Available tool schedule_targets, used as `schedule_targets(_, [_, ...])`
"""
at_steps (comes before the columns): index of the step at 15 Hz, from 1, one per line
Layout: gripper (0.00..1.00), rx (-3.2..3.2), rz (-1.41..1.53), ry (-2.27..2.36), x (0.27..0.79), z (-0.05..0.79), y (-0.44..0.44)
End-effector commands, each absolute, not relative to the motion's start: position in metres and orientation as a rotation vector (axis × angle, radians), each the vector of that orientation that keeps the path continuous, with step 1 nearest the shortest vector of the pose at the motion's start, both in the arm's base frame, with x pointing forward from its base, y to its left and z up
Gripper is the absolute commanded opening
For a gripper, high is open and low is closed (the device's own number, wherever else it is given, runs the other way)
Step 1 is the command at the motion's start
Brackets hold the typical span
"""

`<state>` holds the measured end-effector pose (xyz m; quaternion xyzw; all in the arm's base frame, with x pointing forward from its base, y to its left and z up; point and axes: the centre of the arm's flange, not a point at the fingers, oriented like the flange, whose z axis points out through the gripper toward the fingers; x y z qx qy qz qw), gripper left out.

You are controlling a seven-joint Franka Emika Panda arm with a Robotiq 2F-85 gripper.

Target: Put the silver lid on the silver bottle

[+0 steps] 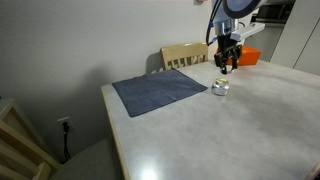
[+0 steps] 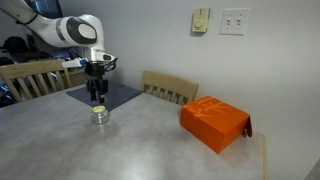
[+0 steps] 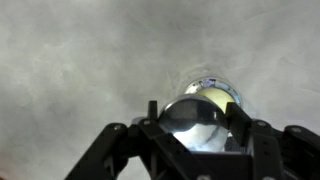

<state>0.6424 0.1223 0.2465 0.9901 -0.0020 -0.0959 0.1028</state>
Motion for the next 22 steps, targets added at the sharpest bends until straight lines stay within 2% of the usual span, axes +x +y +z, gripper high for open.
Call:
schedule_targets(1, [0.43, 2.922, -0.283, -0.006, 0.642, 0.247, 0.122])
schedule_targets(12, [0.43, 3.042, -0.409, 0.352, 0.657, 0.216, 0.116])
schedule_targets(22, [0.43, 3.06, -0.399, 0.374, 0.645, 0.205, 0.134])
